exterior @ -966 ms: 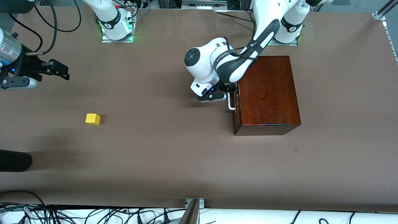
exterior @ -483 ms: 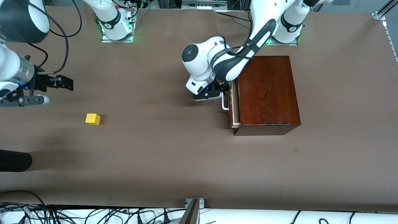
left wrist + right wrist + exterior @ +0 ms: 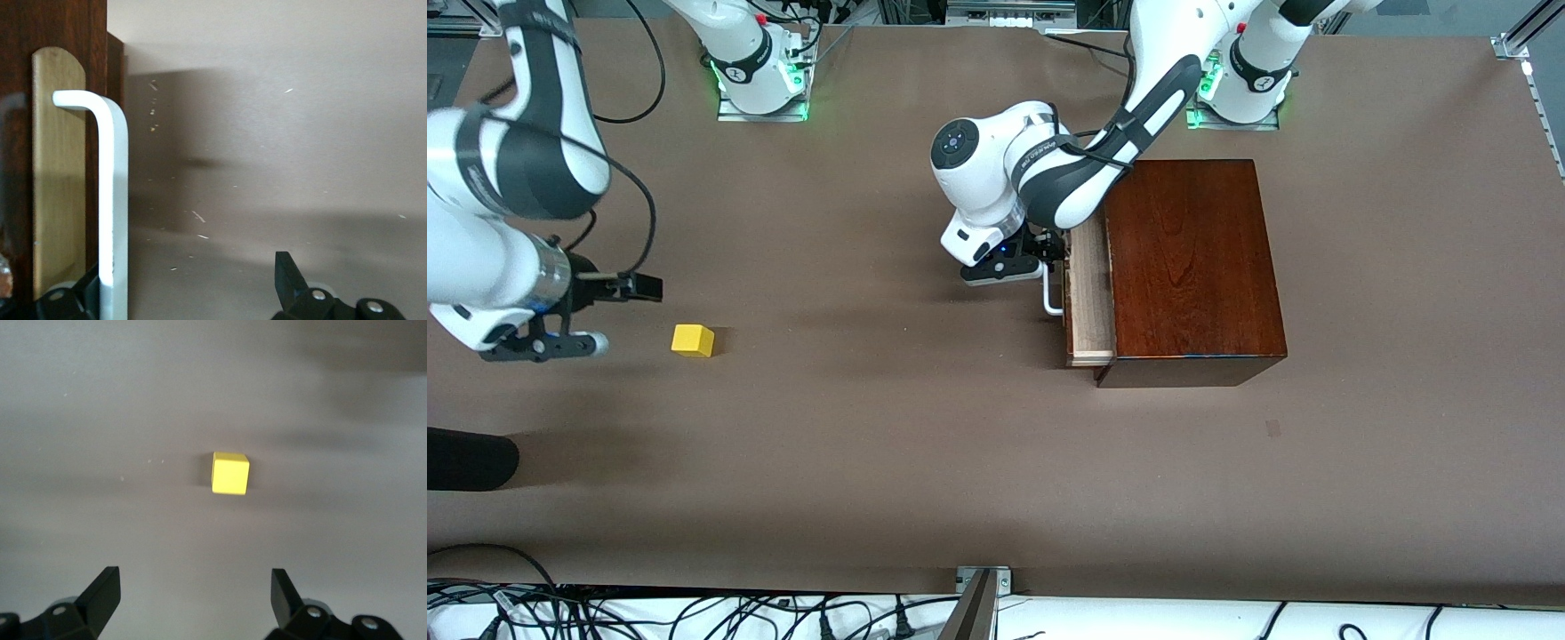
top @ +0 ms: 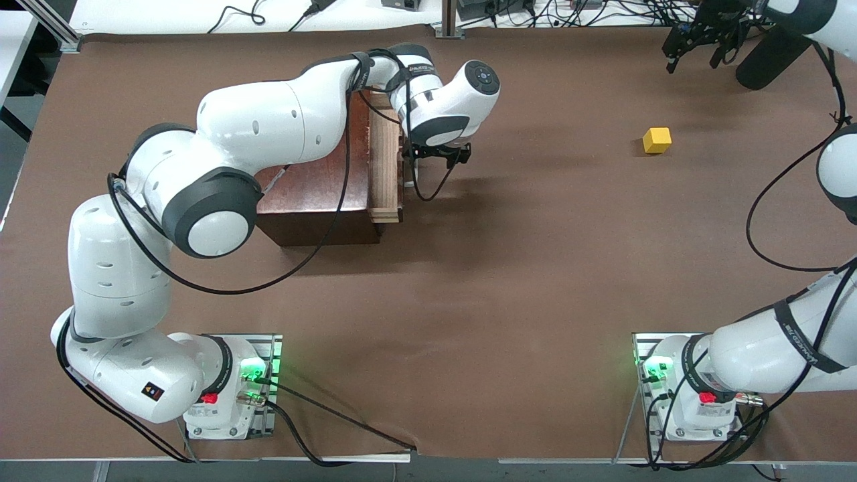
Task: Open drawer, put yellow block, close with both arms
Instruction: 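Pull the drawer wider with the left gripper while the right gripper reaches the cube, then grasp the yellow cube with the right gripper while the left gripper withdraws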
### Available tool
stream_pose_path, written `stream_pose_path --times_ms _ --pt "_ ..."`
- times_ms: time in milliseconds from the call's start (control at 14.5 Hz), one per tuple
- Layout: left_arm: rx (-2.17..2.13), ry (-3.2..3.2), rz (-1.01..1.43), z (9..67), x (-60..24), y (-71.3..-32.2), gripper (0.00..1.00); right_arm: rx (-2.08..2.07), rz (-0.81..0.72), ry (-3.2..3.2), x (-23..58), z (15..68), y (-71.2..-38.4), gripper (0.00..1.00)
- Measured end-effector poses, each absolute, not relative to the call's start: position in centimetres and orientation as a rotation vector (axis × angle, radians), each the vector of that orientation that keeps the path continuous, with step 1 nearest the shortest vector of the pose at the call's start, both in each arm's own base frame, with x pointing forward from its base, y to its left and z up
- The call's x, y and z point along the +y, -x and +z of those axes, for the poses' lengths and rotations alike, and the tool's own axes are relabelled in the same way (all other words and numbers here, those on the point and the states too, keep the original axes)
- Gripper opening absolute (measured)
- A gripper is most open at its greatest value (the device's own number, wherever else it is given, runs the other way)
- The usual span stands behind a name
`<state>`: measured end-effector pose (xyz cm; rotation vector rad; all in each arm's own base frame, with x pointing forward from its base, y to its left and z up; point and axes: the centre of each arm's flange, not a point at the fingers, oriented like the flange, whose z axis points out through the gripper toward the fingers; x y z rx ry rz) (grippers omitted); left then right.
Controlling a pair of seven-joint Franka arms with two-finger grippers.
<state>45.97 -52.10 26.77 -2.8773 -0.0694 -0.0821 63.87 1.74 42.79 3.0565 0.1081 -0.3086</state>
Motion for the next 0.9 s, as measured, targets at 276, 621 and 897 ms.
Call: stream_pose_path --times_ms 276,621,897 --pt "-0.064 2.89 -0.091 26.9 -52.9 -45.8 1.0 0.095 -0.243 -3.064 0.7 37.2 -63.6 1.0" --pt "-0.057 2.899 -0.101 27.2 -53.6 -45.6 1.0 0.08 -0.149 -3.077 -1.0 31.6 -62.6 1.0" --pt "-0.071 2.891 -0.107 29.6 -54.5 -45.6 1.0 0.082 -0.13 -3.081 -2.9 27.7 -62.9 1.0"
